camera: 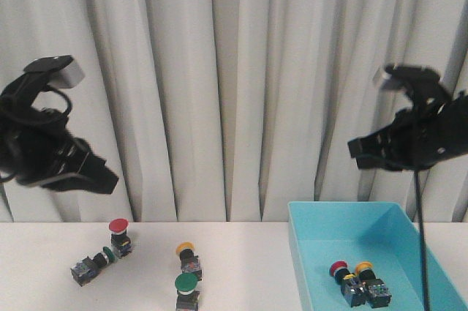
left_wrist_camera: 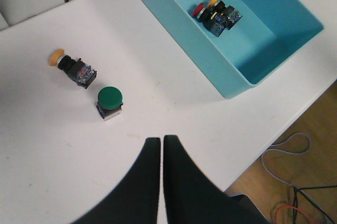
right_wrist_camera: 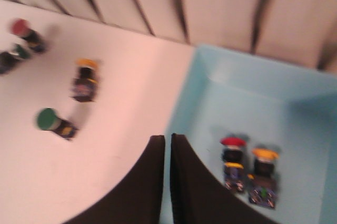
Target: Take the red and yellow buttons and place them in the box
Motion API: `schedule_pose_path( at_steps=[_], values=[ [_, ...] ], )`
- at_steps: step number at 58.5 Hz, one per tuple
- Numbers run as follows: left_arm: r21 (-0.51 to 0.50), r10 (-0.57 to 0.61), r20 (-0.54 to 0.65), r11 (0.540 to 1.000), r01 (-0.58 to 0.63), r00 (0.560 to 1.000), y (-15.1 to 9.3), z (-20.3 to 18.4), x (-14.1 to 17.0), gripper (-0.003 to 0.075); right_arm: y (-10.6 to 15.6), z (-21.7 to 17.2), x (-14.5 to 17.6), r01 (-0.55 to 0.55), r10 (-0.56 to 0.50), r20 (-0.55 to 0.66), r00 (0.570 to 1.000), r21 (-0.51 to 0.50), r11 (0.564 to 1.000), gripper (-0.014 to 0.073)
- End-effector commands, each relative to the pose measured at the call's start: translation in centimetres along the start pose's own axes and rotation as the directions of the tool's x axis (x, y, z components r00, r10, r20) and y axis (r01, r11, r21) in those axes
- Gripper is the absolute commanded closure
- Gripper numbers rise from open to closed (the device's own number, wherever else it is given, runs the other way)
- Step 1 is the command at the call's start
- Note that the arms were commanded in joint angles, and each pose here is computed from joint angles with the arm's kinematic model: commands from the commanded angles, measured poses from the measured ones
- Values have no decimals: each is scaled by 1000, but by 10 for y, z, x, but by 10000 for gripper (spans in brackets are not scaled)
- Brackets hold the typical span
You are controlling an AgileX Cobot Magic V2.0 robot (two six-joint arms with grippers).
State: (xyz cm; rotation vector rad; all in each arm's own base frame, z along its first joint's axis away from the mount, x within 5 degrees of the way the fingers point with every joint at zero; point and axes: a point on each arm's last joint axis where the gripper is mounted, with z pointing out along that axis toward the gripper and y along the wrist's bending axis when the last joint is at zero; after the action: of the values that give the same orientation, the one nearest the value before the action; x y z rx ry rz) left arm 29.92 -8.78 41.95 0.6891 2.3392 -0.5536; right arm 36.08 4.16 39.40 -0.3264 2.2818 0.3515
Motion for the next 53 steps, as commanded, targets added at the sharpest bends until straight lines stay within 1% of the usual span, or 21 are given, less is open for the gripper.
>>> schedule_pose_path(
  at_steps=[1,6,11,16,21,29,32,33,34,35,40,46,53],
  values=[
    [-30,-1,145,1000,5,989,-19,-29,10,727,25,-62,-16,96,-88,176,980,-36,995,602],
    [-59,-7,187,998,19,982,-26,-34,32,727,41,-98,-15,154,-140,245,960,-41,987,601],
    [-93,-21,236,995,44,972,-32,-38,59,727,55,-134,-8,205,-186,323,928,-24,979,599],
    [-130,-30,291,989,71,956,-37,-40,89,727,65,-157,12,227,-210,384,899,0,974,599],
    [-170,-38,357,980,104,933,-41,-40,120,727,71,-167,45,221,-212,429,878,30,975,599],
    [-211,-35,419,968,135,907,-46,-38,162,727,71,-164,110,212,-230,444,866,92,973,599],
    [-219,-30,434,966,138,900,-48,-38,175,727,70,-157,136,197,-223,434,873,105,975,599],
    [-221,-33,434,965,141,900,-48,-36,180,727,71,-159,144,195,-224,441,869,111,974,599],
    [-224,-29,443,964,141,896,-49,-37,183,727,70,-154,153,189,-218,429,877,111,976,599],
    [-227,-31,448,963,147,894,-49,-36,187,727,70,-155,160,186,-220,439,871,120,975,599],
    [-245,-29,505,954,175,862,-49,-35,201,727,66,-141,198,152,-199,429,881,142,978,599],
    [-267,-26,563,940,211,826,-47,-34,214,727,63,-127,235,128,-183,416,891,157,979,599],
    [-277,-20,575,936,218,818,-46,-31,221,727,62,-119,262,120,-175,407,897,157,980,599]
  ],
)
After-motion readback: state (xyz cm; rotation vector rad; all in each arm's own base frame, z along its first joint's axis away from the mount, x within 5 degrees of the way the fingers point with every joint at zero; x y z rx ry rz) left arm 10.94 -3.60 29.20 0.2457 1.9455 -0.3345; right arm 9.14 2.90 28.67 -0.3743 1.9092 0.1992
